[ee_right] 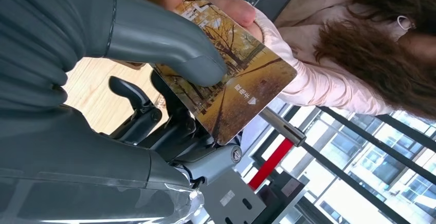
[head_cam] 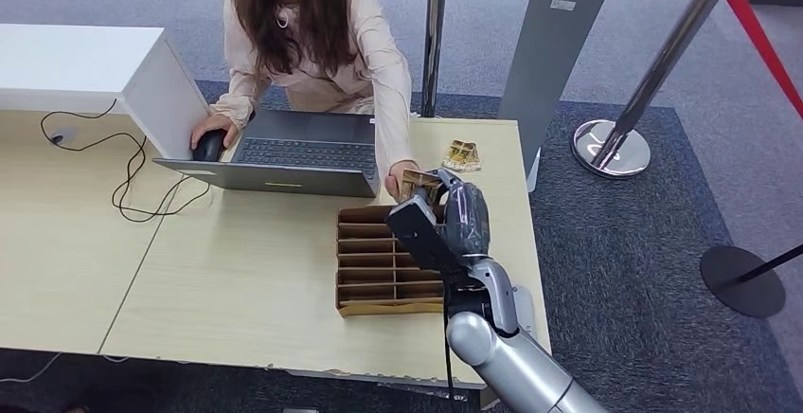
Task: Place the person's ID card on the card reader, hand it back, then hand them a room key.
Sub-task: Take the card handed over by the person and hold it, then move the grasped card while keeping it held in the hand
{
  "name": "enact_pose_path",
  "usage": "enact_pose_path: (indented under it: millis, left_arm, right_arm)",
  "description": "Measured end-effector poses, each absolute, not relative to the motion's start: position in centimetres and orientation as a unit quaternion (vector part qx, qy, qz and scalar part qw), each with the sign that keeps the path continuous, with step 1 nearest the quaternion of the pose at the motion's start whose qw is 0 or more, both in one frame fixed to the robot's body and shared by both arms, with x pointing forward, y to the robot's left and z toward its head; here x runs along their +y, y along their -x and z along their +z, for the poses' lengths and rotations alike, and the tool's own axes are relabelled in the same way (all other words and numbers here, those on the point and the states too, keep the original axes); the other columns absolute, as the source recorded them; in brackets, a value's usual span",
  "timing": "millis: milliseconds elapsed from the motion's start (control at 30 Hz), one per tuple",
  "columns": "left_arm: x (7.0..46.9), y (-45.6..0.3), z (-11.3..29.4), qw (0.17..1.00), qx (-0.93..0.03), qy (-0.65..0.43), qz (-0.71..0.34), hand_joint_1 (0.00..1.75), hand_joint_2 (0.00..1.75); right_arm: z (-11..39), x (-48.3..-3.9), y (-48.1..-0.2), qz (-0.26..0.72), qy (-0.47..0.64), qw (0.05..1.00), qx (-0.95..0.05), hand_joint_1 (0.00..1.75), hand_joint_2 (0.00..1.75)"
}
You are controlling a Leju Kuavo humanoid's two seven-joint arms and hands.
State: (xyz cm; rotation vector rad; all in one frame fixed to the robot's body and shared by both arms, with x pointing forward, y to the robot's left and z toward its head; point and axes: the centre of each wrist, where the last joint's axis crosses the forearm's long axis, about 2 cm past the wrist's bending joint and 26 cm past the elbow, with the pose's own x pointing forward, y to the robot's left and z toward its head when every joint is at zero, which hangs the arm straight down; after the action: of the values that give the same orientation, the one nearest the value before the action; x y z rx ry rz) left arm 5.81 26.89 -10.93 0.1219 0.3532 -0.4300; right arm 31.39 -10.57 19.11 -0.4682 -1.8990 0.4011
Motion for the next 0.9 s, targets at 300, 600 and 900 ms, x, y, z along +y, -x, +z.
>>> enact_pose_path:
  millis: [300, 600, 900]
  left_arm:
    - [26.9, -5.8, -10.9, 0.96, 0.175, -0.059, -0.209, 0.0, 0.0]
    - [27.0, -5.7, -10.9, 0.961, 0.175, -0.058, -0.206, 0.0, 0.0]
    - [27.0, -5.6, -11.0, 0.962, 0.174, -0.056, -0.202, 0.0, 0.0]
  right_arm:
    - [18.9, -10.6, -31.3, 0.169, 0.195, 0.544, -0.798, 1.53, 1.75]
    - [19.7, -11.0, -30.5, 0.15, 0.187, 0.533, -0.811, 1.45, 1.75]
    - [22.0, -12.3, -28.9, 0.107, 0.184, 0.489, -0.846, 1.45, 1.75]
